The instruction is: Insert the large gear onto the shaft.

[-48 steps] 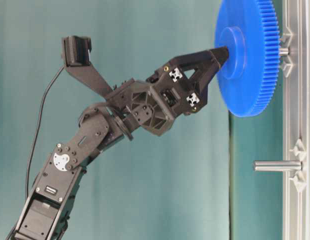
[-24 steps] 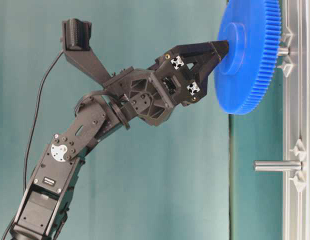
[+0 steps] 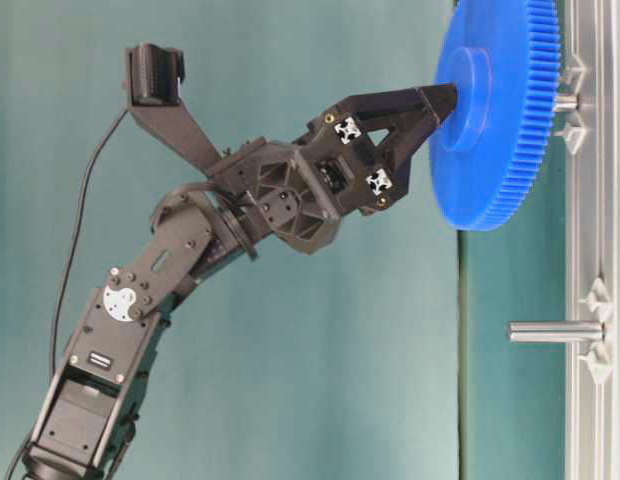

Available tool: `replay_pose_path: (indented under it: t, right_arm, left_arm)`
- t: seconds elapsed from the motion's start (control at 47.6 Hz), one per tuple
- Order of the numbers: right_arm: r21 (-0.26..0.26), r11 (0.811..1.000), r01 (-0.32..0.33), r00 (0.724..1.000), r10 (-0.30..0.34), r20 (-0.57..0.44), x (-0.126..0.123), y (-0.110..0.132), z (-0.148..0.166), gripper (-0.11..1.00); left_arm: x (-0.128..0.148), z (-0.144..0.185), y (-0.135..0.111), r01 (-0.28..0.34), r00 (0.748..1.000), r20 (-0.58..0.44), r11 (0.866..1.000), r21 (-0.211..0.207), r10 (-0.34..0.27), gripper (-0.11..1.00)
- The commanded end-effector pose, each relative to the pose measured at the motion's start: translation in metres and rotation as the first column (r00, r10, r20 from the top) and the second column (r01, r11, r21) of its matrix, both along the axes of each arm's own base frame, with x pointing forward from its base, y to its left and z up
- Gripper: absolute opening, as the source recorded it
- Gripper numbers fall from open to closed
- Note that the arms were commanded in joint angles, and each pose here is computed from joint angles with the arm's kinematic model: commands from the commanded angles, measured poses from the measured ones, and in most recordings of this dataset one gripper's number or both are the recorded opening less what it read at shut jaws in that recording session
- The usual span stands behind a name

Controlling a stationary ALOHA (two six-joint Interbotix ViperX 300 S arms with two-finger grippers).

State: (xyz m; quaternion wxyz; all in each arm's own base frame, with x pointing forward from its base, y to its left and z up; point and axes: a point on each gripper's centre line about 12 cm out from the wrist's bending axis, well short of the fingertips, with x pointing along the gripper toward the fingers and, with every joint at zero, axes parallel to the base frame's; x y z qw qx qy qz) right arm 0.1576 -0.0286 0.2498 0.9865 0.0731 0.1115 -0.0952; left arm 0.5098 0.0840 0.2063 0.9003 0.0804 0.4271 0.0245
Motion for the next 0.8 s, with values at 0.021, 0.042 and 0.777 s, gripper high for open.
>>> replay_pose_path:
  t: [0.021,0.042,0.777]
  right_arm:
    - [0.006,1.0,0.006,1.0,-0.006,0.017,0.002,-0.001,0.005,0.68]
    - [0.006,1.0,0.004,1.0,-0.004,0.015,0.002,-0.001,0.005,0.68]
    - [0.006,1.0,0.004,1.0,-0.004,0.018,0.002,-0.001,0.005,0.68]
  left_arm:
    - [0.004,0.041,0.001,-0.002,0.996,0.094,1.0,0.015,0.001,0.81]
    - [0.005,0.044,0.0,-0.001,0.995,0.1,1.0,0.016,0.0,0.8]
    - [0.01,0.026,-0.024,0.006,0.993,0.114,1.0,-0.025,-0.003,0.8]
